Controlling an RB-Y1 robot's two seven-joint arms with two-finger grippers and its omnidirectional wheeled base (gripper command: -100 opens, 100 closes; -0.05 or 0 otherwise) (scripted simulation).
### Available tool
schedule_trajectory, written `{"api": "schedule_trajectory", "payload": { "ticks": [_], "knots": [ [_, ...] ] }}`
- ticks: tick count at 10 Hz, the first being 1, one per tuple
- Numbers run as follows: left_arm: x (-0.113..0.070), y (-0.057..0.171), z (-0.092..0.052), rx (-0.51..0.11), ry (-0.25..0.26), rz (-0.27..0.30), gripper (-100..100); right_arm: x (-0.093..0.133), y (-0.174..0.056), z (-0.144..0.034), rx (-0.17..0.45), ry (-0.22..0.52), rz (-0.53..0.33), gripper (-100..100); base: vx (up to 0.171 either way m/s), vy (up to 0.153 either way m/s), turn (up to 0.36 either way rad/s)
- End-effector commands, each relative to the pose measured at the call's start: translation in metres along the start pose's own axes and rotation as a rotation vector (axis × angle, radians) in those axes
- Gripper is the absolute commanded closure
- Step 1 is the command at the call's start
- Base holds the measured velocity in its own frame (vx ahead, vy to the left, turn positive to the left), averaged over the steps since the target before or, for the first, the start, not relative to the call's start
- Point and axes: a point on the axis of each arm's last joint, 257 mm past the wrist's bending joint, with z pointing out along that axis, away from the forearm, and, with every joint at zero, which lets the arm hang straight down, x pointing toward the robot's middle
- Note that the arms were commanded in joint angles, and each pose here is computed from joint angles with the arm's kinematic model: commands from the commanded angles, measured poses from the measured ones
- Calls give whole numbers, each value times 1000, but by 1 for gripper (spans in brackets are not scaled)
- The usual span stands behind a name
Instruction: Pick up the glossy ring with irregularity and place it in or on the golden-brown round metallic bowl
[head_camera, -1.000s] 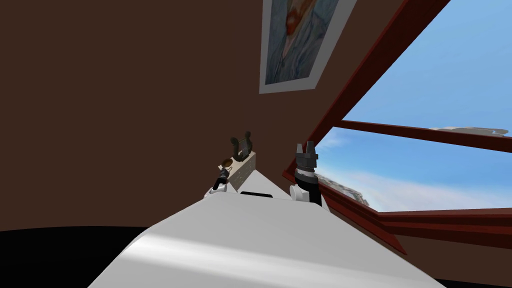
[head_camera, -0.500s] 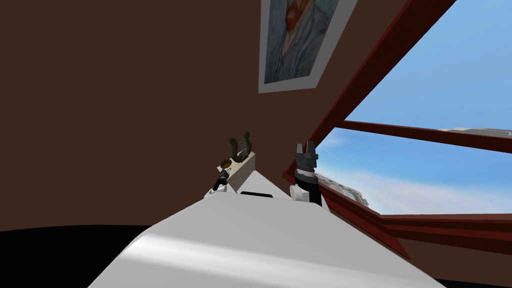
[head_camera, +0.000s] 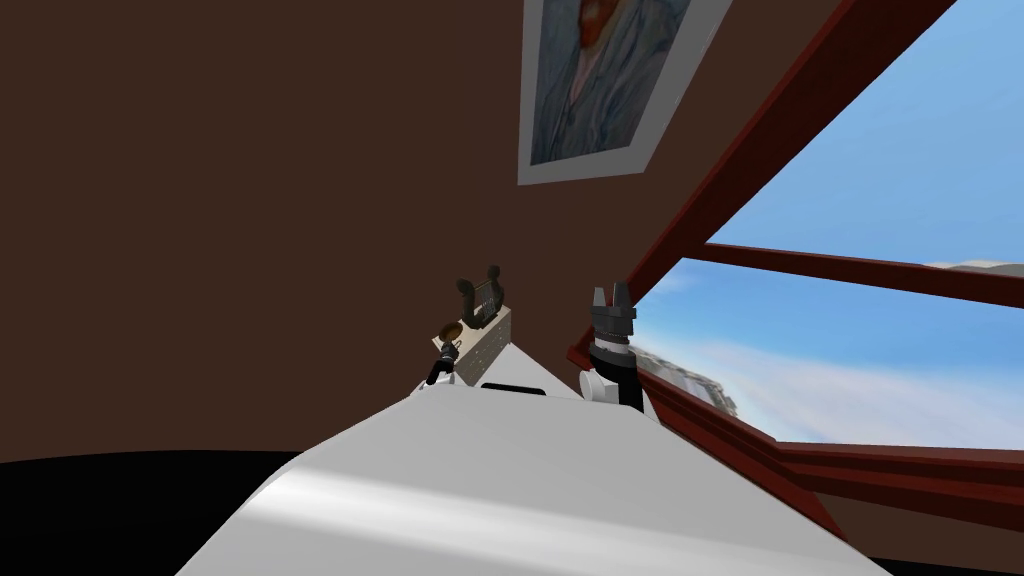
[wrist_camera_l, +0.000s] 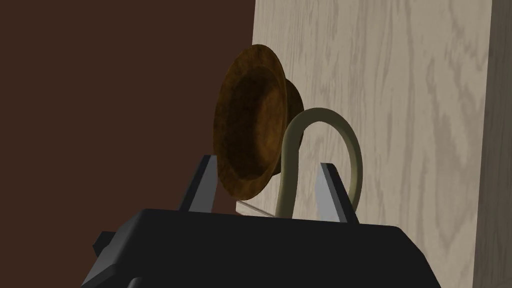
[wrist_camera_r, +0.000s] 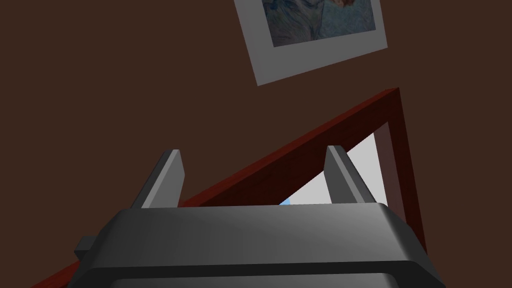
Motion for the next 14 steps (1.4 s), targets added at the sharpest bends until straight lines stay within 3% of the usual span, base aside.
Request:
{"api": "schedule_trajectory", "payload": {
  "ticks": [1, 4, 5, 6, 7, 8, 9, 10, 12, 14],
  "knots": [
    [0, 0, 0, 0, 0, 0, 100, 0, 0, 0, 0, 0, 0, 0, 0, 0, 0],
    [0, 0, 0, -1, 0, 2, 100, 0, 0, 0, 0, 0, 0, 0, 0, 0, 0],
    [0, 0, 0, -2, 0, 3, 0, 0, 0, 0, 0, 0, 0, 0, 0, 0, 0],
    [0, -8, 5, -1, 2, 1, 100, 0, 0, 0, 0, 0, 0, 0, -78, -24, 18],
    [1, -5, 3, 2, 2, 3, 100, 0, 0, 0, 0, 0, 0, 0, -49, -15, 7],
    [0, -5, 3, 1, 2, 2, 0, 0, 0, 0, 0, 0, 0, 0, -7, -2, 1],
    [25, 0, 7, -5, 48, 21, 100, 0, 0, 0, 0, 0, 0, 0, 18, -60, -63],
    [25, 0, 7, -5, 48, 21, 100, 0, 0, 0, 0, 0, 0, 0, 31, -98, -57],
    [56, -7, 16, 11, 110, 56, 100, 0, 0, 0, 0, 0, 0, 0, 88, -86, -59],
    [72, -18, 23, 35, 141, 79, 100, 0, 0, 0, 0, 0, 0, 0, 110, -29, -35]
  ]
}}
